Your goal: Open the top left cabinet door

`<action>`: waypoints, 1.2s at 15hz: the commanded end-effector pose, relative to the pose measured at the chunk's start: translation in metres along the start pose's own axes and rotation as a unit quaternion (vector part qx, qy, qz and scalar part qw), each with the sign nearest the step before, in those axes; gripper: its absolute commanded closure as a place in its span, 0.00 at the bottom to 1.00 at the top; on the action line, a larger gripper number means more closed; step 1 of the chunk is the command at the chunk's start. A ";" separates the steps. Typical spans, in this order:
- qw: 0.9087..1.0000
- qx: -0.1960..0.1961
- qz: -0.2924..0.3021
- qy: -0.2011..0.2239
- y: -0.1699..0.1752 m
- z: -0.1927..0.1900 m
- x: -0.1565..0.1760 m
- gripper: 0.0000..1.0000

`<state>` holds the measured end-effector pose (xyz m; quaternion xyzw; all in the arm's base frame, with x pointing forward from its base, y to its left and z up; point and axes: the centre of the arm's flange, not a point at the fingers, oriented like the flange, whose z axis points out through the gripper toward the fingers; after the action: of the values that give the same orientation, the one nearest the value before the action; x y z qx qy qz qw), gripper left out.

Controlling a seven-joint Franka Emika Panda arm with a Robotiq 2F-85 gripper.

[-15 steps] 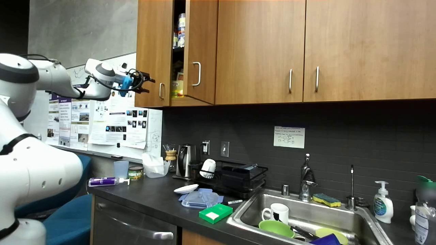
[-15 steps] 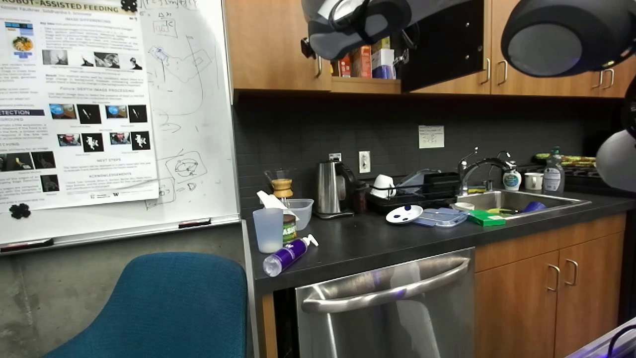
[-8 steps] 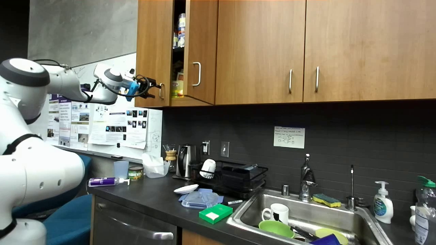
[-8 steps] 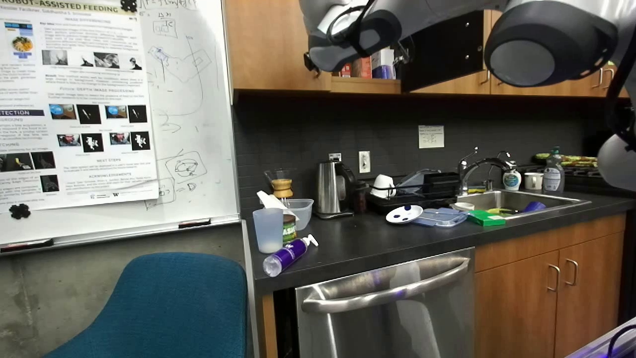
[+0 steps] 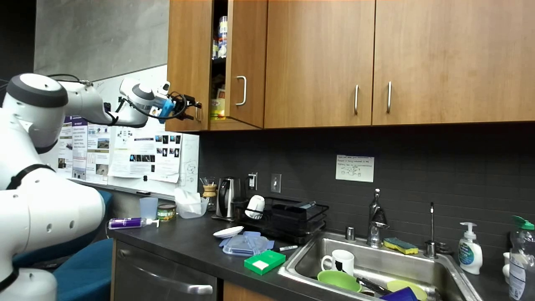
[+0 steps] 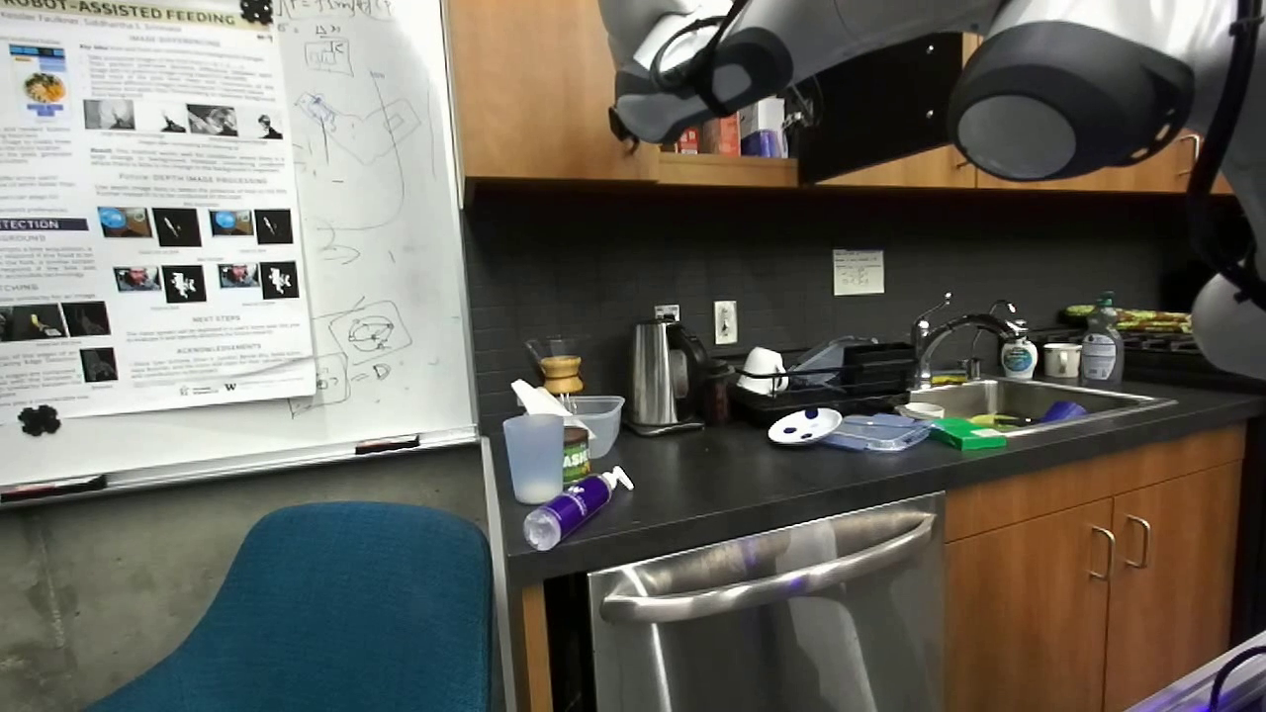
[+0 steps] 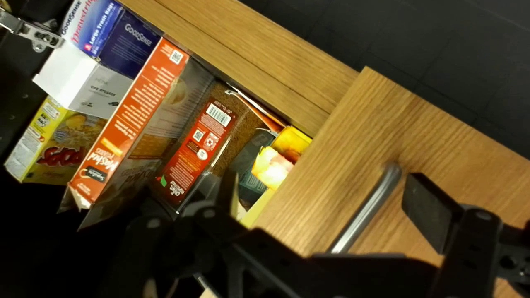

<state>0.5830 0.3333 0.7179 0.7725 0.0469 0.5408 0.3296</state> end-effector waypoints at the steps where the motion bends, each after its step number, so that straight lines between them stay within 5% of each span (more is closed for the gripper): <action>1: 1.000 0.011 0.006 0.001 0.001 0.002 0.014 0.00; 6: 0.999 0.032 0.029 0.001 0.000 0.002 0.017 0.00; 7: 0.999 0.036 0.034 0.002 0.001 0.002 0.017 0.25; 10: 0.998 0.042 0.044 0.001 0.002 0.002 0.017 0.39; 18: 0.998 0.050 0.048 0.010 0.001 -0.006 0.021 0.99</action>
<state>0.5839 0.3460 0.7278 0.7849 0.0365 0.5571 0.2688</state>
